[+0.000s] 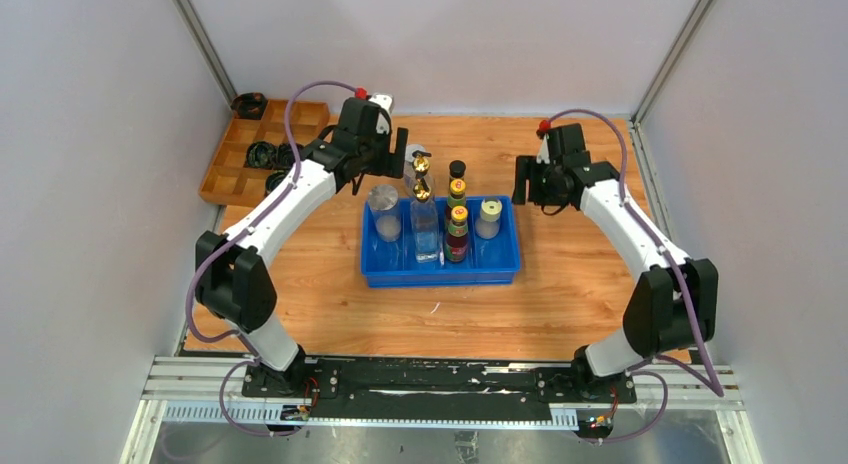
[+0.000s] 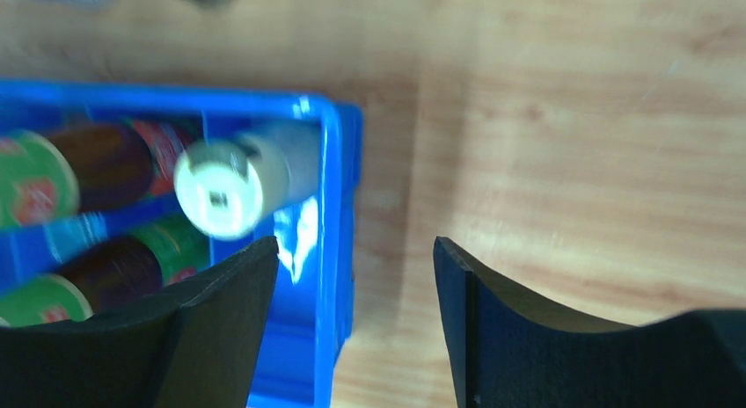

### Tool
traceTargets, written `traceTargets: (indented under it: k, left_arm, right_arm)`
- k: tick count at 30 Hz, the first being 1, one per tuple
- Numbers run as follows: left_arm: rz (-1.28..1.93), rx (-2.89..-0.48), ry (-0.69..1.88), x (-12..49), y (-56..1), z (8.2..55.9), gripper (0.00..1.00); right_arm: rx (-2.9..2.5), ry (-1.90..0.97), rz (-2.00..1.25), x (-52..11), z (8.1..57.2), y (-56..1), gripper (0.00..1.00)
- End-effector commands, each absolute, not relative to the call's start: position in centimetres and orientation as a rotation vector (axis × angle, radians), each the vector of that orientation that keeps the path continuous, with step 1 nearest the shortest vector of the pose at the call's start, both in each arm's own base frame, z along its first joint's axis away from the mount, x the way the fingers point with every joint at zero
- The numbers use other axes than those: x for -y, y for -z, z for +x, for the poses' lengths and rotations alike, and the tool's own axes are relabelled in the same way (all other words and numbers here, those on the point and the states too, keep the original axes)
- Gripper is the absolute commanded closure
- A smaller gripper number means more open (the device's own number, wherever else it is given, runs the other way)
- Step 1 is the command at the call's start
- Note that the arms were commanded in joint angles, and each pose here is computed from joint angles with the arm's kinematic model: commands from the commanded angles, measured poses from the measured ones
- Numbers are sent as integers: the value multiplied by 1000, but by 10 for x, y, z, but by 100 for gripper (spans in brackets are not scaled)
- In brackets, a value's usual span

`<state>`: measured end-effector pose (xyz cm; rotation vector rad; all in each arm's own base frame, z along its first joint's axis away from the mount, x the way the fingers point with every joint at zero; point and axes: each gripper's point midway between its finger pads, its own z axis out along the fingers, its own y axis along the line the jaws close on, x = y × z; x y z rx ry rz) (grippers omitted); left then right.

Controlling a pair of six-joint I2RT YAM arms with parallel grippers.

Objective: Organize the condiment bottles
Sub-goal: Pick up the bottle from the center of the board.

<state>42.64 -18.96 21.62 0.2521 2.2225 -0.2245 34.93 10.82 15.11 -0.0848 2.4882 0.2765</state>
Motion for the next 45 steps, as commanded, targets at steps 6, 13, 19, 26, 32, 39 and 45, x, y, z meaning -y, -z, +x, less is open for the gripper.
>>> traceTargets:
  k: [6,13,19,26,32,39,45]
  left_arm:
    - [245,-2176,180,163,-238,396,16]
    - [269,-2181,186,158,-246,387,16]
    - [281,-2186,174,154,-241,382,16]
    - [301,-2208,164,154,-232,383,16]
    - [302,-2217,163,154,-226,387,16]
    - [309,-2221,162,155,-224,389,16]
    - [305,-2222,167,152,-222,391,16]
  right_arm:
    - [-2316,-533,-242,-152,453,-193,23]
    - [-2277,-773,-327,-193,489,-171,24]
    - [-2221,-850,-407,-220,492,-165,21]
    - [-2119,-888,-530,-253,492,-172,15]
    - [-2172,-776,-645,-272,490,-150,14]
    - [-2268,-618,-642,-272,501,-114,14]
    - [-2345,-469,-571,-257,510,-89,16]
